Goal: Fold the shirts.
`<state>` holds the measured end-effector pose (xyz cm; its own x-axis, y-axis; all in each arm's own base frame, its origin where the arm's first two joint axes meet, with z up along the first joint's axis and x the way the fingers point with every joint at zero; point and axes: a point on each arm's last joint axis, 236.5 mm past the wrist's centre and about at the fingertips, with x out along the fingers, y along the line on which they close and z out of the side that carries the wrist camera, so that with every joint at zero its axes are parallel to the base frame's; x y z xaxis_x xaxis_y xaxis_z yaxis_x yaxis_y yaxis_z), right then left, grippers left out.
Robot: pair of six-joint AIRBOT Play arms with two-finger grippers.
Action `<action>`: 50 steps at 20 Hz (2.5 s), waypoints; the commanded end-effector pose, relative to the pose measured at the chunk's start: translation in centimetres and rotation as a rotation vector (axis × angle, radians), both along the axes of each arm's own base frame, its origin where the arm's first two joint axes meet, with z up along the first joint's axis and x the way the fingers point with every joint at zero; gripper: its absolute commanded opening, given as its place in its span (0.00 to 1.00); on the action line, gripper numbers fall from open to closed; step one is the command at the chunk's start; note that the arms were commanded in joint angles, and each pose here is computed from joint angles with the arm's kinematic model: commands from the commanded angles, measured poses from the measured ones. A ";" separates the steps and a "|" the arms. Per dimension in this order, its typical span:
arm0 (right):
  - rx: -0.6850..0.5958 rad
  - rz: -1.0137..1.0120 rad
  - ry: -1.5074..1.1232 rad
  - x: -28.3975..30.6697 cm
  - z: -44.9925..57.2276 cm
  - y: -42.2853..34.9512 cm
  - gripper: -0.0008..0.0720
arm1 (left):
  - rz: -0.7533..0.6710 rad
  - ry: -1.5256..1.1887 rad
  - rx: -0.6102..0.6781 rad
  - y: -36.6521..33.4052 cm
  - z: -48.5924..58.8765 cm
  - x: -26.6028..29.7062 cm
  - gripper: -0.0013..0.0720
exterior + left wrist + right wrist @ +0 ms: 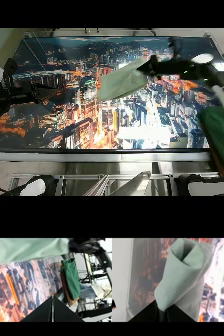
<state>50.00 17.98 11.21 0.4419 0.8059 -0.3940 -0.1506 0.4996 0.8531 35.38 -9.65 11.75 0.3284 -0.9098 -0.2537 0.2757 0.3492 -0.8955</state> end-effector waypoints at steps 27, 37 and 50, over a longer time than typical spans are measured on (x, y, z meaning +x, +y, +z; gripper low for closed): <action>-0.499 -1.072 1.183 -40.6 -9.6 -42.1 0.98 | -0.150 -0.053 -0.011 -6.8 0.6 -1.2 0.03; -0.532 -0.580 0.171 -16.5 9.6 -25.7 0.04 | -0.262 -0.226 0.011 -7.1 8.2 -2.6 0.03; -0.569 -0.067 -0.086 -25.4 -3.3 -4.8 0.04 | -0.042 -0.073 0.355 -6.8 -3.2 -17.8 0.04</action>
